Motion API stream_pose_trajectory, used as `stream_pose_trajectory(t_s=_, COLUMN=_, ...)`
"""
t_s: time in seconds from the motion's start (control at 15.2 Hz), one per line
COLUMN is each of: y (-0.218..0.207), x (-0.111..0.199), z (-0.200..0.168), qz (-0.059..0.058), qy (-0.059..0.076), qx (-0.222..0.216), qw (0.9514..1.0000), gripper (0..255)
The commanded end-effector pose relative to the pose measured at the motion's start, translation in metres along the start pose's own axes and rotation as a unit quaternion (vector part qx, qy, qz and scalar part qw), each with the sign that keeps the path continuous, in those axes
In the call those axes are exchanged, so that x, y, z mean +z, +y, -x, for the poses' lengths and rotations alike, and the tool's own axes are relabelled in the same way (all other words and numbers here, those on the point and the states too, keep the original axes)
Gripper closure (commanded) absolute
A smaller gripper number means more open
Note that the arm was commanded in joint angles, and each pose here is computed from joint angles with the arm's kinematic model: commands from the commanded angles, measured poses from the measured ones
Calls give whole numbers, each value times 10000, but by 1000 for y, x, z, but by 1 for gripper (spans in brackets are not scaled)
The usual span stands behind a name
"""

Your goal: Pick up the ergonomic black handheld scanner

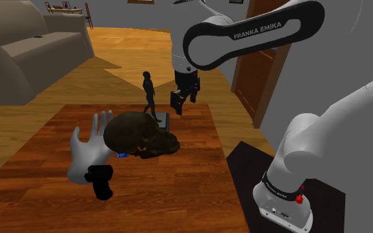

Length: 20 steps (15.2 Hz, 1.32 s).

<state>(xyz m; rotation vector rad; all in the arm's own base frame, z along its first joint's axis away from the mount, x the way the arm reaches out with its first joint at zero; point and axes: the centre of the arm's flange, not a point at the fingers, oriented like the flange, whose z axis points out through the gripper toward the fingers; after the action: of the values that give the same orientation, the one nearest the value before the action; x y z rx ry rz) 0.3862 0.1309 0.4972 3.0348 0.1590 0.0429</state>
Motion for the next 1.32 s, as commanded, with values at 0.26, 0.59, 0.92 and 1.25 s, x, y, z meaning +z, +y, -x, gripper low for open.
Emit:
stream_pose_trajectory(t_s=0.26, y=-66, x=27, z=-34, qz=-136, qy=-9, qx=-460, qw=9988, gripper=0)
stream_pose_trajectory(t_s=0.59, y=-122, x=47, z=-57, qz=-244, qy=-14, qx=-841, qw=9962, gripper=0)
stream_pose_trajectory(t_s=0.92, y=-179, x=65, z=-76, qz=-352, qy=-19, qx=-1220, qw=9919, gripper=0)
stream_pose_trajectory(t_s=1.25, y=-239, x=82, z=-90, qz=-459, qy=-24, qx=-1598, qw=9861, gripper=0)
